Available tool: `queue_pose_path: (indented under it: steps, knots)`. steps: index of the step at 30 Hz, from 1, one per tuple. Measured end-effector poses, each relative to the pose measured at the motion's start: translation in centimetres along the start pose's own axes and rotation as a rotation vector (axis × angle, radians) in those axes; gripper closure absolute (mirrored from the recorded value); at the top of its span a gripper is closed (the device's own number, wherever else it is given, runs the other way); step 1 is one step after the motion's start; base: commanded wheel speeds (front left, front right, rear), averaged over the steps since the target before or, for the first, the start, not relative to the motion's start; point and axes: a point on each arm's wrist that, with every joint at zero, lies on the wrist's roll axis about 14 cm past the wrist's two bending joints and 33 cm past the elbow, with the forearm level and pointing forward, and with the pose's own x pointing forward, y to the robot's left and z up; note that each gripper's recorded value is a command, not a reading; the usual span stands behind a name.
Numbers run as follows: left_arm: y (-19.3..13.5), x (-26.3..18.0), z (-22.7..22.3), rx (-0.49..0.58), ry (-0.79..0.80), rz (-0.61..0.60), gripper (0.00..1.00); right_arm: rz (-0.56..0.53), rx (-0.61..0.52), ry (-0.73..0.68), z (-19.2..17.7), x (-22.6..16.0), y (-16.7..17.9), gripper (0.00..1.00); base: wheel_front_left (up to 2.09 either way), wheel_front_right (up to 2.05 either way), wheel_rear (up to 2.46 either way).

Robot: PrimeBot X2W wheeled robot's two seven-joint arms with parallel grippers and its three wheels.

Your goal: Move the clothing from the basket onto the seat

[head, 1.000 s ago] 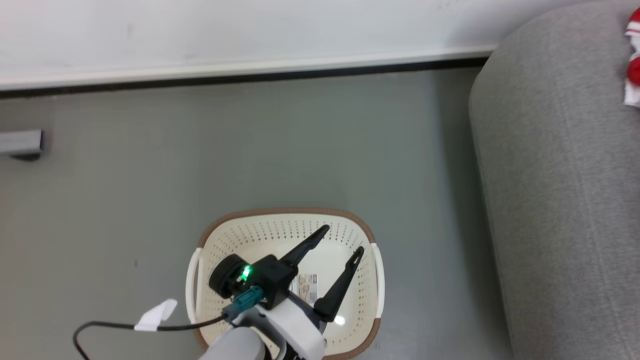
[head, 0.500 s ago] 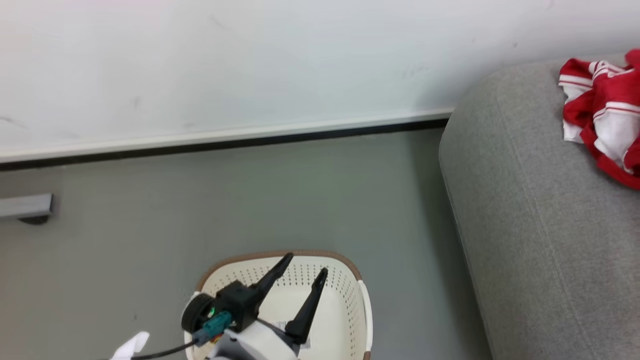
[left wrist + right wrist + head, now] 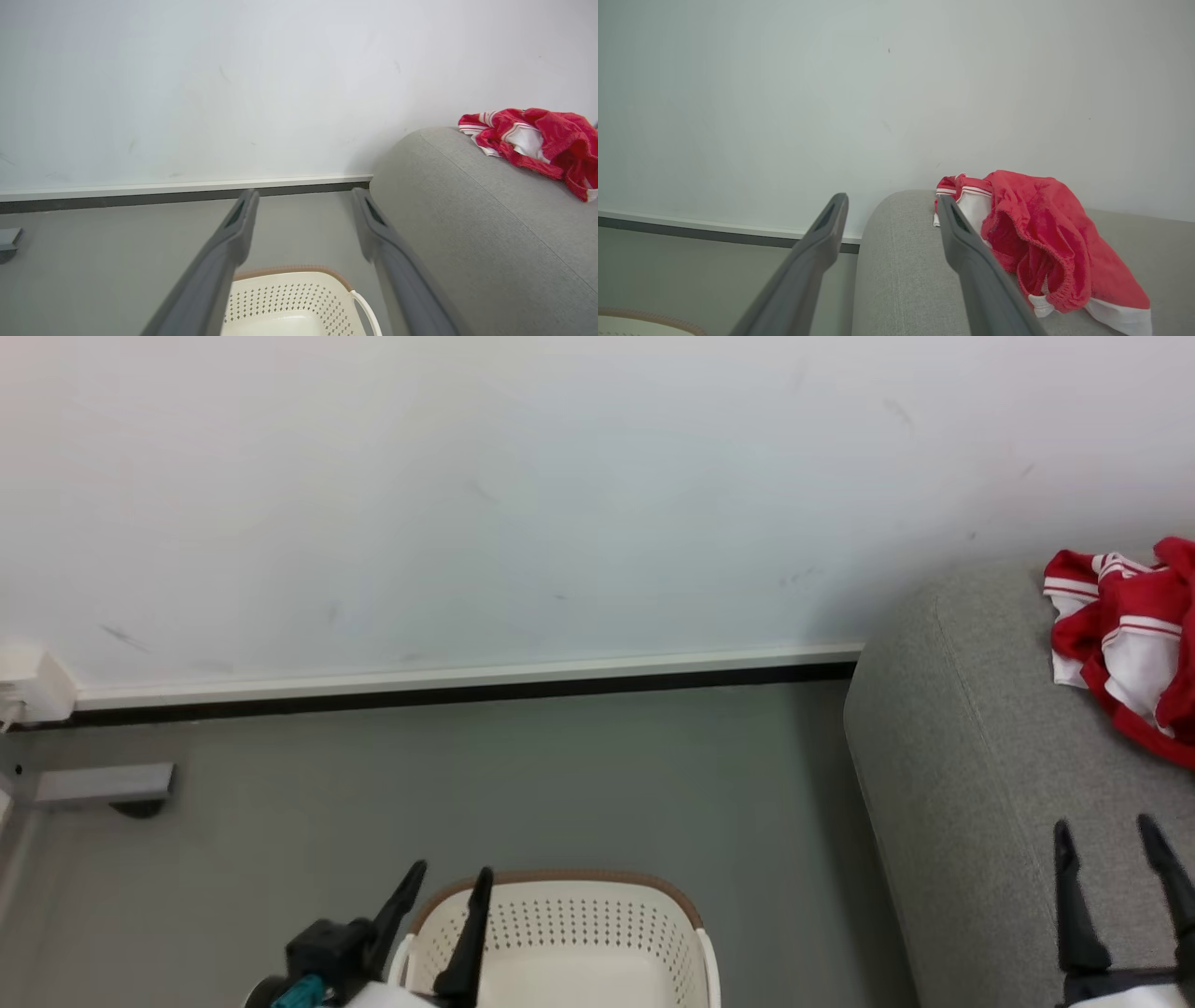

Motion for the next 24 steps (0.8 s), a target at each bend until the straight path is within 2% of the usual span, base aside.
queue_pose_path:
  steps: [7,11,18,24]
  knots:
    - [4.6,-3.6,0.1,0.025,-0.003,0.159,0.00,0.089,0.077,-0.009,0.2,-2.8,4.6,0.00,0.00,0.00,0.00]
    - [6.3,-4.9,0.2,0.044,-0.006,0.213,0.00,0.111,0.088,-0.004,0.1,-3.3,5.6,0.00,0.00,0.00,0.00]
    - [7.4,-6.1,-0.3,0.050,0.003,0.255,0.00,0.154,0.129,0.030,-0.9,-4.1,7.3,0.00,0.00,0.00,0.00]
    - [7.2,-6.4,-0.6,0.042,0.005,0.251,0.00,0.157,0.149,0.040,-1.1,-4.3,7.6,0.00,0.00,0.00,0.00]
